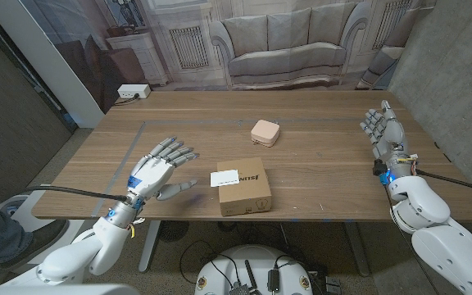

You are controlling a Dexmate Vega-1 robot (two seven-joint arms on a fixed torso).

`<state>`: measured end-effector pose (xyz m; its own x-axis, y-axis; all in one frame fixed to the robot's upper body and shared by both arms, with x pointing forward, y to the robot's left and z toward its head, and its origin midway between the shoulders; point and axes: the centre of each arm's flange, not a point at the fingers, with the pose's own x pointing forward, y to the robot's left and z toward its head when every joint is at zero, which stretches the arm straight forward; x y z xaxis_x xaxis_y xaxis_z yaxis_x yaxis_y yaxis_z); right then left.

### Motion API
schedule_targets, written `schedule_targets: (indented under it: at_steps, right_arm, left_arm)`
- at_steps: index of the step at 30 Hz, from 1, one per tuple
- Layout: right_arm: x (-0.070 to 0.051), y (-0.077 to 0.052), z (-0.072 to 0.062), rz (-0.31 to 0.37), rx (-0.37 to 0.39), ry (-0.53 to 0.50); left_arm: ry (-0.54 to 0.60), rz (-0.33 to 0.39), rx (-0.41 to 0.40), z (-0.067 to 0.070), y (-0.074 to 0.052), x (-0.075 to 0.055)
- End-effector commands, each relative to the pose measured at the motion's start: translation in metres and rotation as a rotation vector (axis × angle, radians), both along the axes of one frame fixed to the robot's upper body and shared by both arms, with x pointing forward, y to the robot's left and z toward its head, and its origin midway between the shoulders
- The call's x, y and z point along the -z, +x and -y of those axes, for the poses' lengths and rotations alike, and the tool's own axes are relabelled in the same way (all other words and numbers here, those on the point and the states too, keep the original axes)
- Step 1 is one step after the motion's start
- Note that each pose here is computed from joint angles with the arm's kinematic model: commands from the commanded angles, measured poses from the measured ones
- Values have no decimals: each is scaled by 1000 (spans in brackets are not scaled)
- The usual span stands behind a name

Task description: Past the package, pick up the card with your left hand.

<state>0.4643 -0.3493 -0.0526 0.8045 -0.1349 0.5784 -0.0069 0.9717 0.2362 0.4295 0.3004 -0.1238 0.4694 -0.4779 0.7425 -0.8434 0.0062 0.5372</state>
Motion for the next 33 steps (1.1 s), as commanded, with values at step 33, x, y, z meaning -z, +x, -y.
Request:
schedule_targets:
  at_steps: [33]
  right_arm:
    - [-1, 1, -11, -12, -1, 1]
  left_arm:
    - [147, 61, 30, 9, 5, -2]
